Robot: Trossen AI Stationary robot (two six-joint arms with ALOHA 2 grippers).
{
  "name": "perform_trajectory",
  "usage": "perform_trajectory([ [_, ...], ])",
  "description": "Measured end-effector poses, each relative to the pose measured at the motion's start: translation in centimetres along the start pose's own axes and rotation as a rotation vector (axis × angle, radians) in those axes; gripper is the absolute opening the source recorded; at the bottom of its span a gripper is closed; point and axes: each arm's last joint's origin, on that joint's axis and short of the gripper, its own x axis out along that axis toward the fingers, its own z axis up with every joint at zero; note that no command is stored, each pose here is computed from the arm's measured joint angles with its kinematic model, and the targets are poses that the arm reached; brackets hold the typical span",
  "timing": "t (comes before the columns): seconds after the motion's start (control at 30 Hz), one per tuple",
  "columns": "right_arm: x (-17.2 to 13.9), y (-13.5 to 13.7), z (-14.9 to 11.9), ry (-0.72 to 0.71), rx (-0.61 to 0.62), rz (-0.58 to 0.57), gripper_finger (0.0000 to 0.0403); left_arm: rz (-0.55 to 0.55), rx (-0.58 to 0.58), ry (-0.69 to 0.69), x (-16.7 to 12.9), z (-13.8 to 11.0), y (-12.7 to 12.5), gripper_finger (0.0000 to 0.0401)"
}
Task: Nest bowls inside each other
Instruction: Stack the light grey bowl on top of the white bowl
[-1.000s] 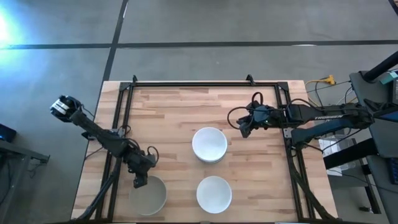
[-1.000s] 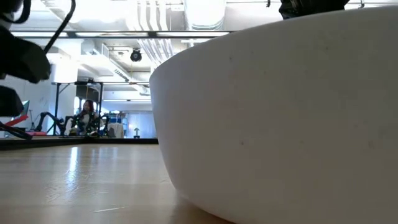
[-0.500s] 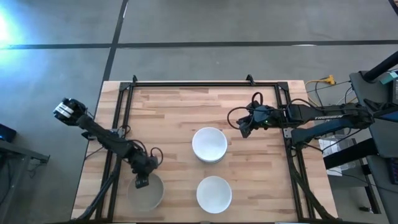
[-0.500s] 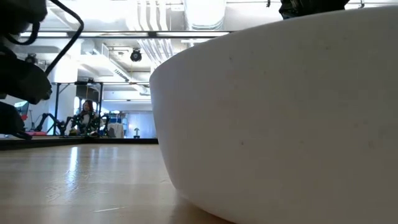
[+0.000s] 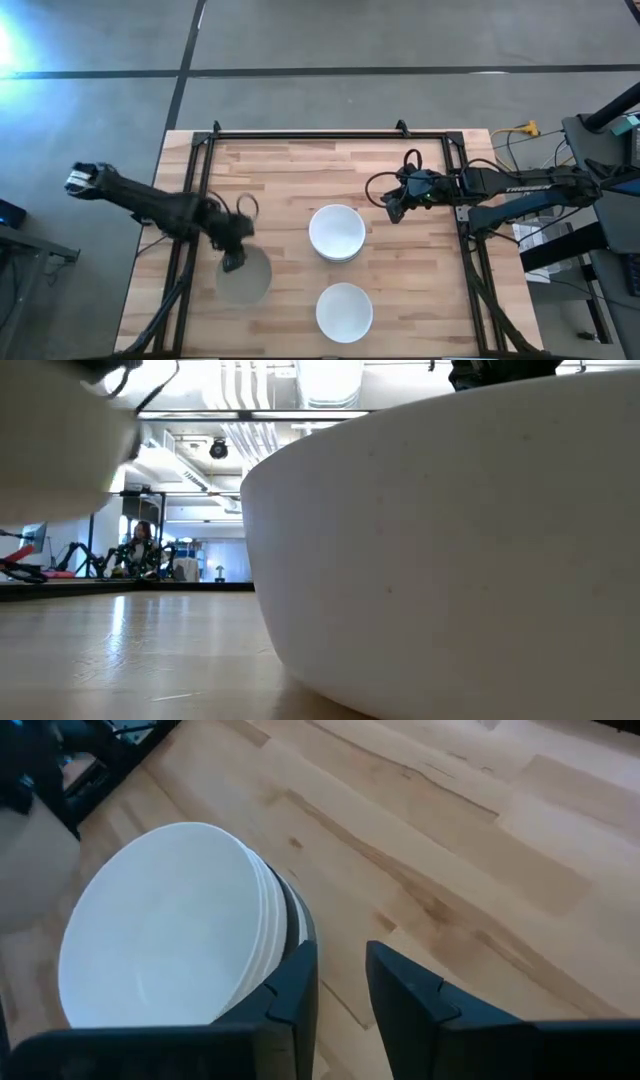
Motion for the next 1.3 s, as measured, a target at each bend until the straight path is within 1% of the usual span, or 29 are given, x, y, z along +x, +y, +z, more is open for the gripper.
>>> perform_trajectory([
  [0.13, 0.1, -0.3, 0.1, 0.004, -0.006, -0.017, 0.0084, -0.055, -0.026, -0.254, -5.3, 2.5, -0.5, 0.0001],
  [0.3, 0.2, -0.9, 0.6, -0.008, 0.011, -0.041, 0.0084, -0.117, -0.005, -0.647, -11.9, 6.4, -1.0, 0.0000],
  [0.33, 0.2, -1.0, 0.7, -0.011, 0.008, -0.045, 0.0084, -0.121, -0.004, -0.706, -12.9, 7.1, -1.0, 0.0000],
  [0.4, 0.3, -1.1, 0.8, -0.015, 0.005, -0.052, 0.0084, -0.120, 0.005, -0.755, -14.1, 8.8, -0.7, 0.0000],
  [0.5, 0.2, -1.3, 1.0, -0.026, 0.000, -0.059, 0.0084, -0.149, 0.004, -0.716, -14.5, 11.7, 0.1, 0.0000],
  [0.6, -0.1, -1.3, 1.1, -0.056, 0.009, -0.061, 0.0084, -0.188, 0.000, -0.630, -13.3, 15.1, 0.6, 0.0000],
  [0.77, -1.3, -1.5, 1.4, -0.108, 0.020, -0.041, 0.0084, -0.226, 0.057, -0.544, -11.7, 20.3, 0.4, 0.0000],
  [0.9, -2.7, -1.8, 1.4, -0.144, 0.030, -0.011, 0.0084, -0.218, 0.027, -0.479, -11.0, 23.5, 0.3, 0.0000],
  [1.03, -4.1, -2.2, 1.3, -0.169, 0.026, 0.009, 0.0084, -0.206, 0.032, -0.441, -11.4, 25.8, -0.2, 0.0000],
  [1.13, -5.1, -2.7, 1.1, -0.181, -0.005, 0.014, 0.0084, -0.196, 0.006, -0.394, -11.1, 27.0, -0.4, 0.0000],
  [1.3, -6.6, -3.2, 0.9, -0.214, -0.057, 0.033, 0.0084, -0.177, -0.039, -0.316, -10.8, 27.9, -0.6, 0.0000],
])
